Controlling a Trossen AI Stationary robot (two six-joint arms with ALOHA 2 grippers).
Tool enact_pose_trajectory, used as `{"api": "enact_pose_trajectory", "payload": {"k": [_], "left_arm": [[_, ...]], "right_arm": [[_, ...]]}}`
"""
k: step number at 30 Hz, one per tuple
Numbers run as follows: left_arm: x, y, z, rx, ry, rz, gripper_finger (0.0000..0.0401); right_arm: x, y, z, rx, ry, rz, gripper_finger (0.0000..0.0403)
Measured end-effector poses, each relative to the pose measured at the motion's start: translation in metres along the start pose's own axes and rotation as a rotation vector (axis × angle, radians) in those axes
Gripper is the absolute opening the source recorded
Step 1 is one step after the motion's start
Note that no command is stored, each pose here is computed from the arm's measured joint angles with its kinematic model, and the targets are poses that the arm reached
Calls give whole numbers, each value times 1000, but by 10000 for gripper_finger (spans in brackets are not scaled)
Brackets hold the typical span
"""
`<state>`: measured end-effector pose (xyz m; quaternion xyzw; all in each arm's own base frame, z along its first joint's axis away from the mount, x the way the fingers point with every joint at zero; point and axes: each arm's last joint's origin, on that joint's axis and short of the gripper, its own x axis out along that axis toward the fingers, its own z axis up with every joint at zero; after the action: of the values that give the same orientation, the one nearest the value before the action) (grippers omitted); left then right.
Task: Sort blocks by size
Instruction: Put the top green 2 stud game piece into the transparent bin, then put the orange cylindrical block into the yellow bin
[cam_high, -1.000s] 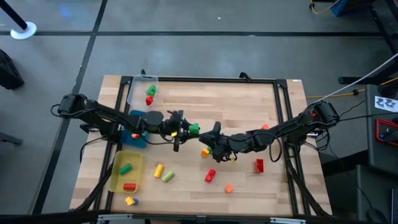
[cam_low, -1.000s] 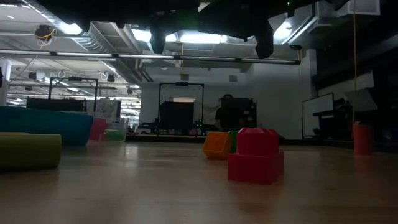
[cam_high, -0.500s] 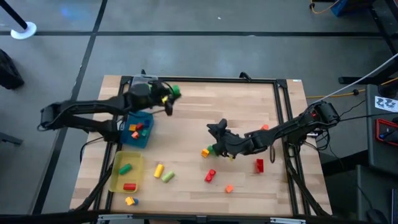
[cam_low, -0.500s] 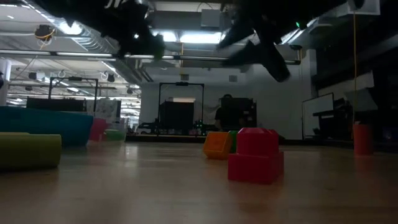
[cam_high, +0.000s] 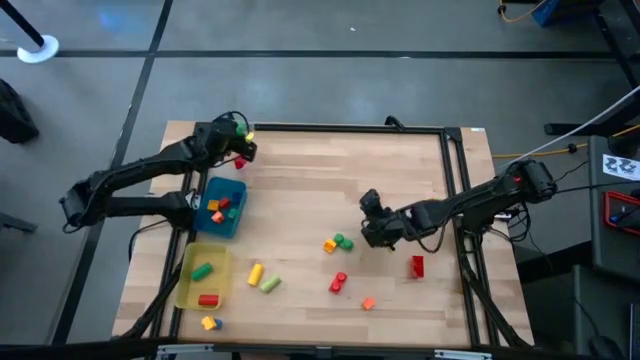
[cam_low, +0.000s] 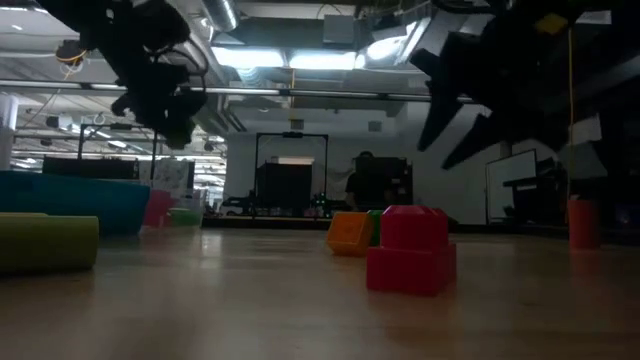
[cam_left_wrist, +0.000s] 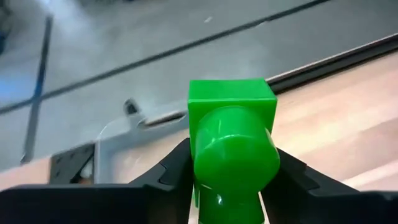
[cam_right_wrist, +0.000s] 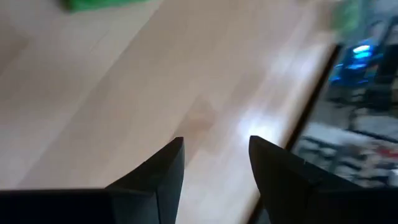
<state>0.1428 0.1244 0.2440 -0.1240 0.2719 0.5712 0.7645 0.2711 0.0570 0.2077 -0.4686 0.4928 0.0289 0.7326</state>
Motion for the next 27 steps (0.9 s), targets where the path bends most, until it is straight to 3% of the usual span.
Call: {"api": "enact_pose_trajectory", "payload": {"k": [7,11,14,21,27], "left_arm": [[14,10,-8,7,110,85,176],[23,10,-9,-40,136,111,201],[28,10,-11,-58,160,127,214],[35,7,-14,-51,188,129,220],[35,7,-14,-51,188,129,221]], "right_arm": [[-17,-17,-37,112,76,80,182],[-27,-24,-59,173,49,210,182],[-31,-28,-75,301,58,309,182],[-34,-27,-110,510,289,423,182],[-33,-27,-125,611,339,546,182]]}}
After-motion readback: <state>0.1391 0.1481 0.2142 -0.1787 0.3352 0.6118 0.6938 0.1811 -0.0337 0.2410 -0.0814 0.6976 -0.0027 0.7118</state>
